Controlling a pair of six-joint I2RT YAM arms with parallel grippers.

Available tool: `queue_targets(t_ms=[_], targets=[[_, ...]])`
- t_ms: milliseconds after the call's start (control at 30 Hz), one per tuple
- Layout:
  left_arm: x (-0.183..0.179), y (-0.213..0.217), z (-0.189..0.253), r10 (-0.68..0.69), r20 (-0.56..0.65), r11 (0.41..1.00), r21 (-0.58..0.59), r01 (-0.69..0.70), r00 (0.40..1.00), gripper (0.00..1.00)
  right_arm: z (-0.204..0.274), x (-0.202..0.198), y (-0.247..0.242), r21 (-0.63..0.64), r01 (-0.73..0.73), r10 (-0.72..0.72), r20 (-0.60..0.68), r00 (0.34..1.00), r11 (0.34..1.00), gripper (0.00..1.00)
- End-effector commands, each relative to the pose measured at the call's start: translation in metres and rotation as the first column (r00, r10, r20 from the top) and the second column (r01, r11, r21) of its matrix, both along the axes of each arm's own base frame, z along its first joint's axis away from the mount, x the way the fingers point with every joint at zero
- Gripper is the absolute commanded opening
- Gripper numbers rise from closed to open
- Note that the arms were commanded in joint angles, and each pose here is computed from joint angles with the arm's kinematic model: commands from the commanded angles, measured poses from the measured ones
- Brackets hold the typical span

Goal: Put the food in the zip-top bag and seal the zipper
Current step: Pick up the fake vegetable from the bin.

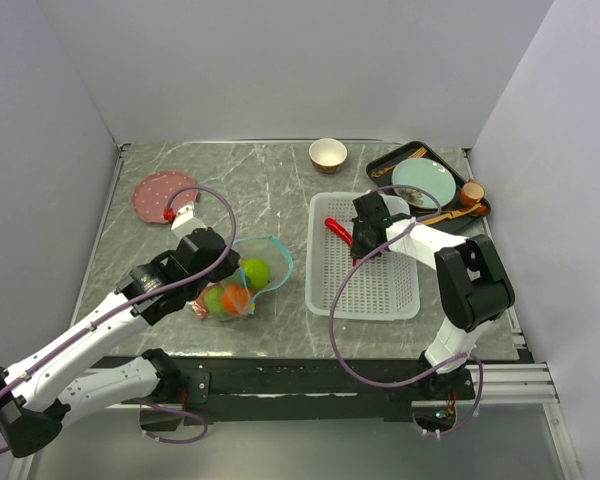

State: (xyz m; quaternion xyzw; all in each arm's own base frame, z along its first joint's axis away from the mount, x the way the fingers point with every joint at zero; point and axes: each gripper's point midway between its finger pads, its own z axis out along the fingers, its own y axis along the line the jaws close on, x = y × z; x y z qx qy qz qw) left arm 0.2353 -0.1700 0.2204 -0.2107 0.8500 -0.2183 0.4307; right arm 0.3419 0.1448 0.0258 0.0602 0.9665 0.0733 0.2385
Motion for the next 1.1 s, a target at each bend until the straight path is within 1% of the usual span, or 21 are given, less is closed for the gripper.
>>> queue_targets(t_ms=[0, 200, 400, 500, 700, 833, 967, 1067], targets=[[0.004, -0.002, 0.016, 0.007, 0.035, 0.999, -0.033, -0.006, 0.999, 0.08, 0.014, 0.010, 0.000, 0.013, 0.004, -0.005, 0.052, 0.999, 1.000, 0.17], [0.004, -0.004, 0.014, 0.003, 0.032, 0.999, -0.034, -0.002, 0.999, 0.08, 0.025, 0.002, -0.006, 0.007, 0.007, -0.007, 0.072, 0.997, 1.000, 0.14], [0.004, -0.004, 0.014, 0.000, 0.036, 0.999, -0.038, 0.001, 0.999, 0.09, 0.036, -0.009, -0.016, -0.022, 0.007, -0.005, 0.083, 0.997, 1.000, 0.14], [0.005, -0.006, 0.014, -0.003, 0.036, 0.999, -0.039, 0.005, 0.999, 0.09, 0.039, -0.017, -0.016, -0.006, 0.005, -0.004, 0.081, 0.997, 1.000, 0.14], [0.006, -0.009, 0.014, -0.013, 0.033, 0.999, -0.039, 0.015, 0.999, 0.08, 0.053, -0.034, -0.014, 0.042, 0.001, -0.005, 0.092, 0.996, 0.999, 0.14], [0.006, -0.010, 0.013, -0.017, 0.033, 0.999, -0.045, 0.019, 0.999, 0.08, 0.076, -0.040, -0.010, 0.098, -0.008, -0.005, 0.131, 0.991, 0.995, 0.15], [0.006, -0.011, 0.014, -0.017, 0.034, 0.999, -0.046, 0.019, 0.999, 0.08, 0.102, -0.050, 0.008, 0.195, -0.069, 0.039, 0.155, 0.987, 0.978, 0.19], [0.008, -0.013, 0.015, -0.020, 0.040, 0.998, -0.052, 0.023, 0.999, 0.08, 0.117, -0.056, 0.021, 0.225, -0.109, 0.071, 0.172, 0.983, 0.968, 0.20]])
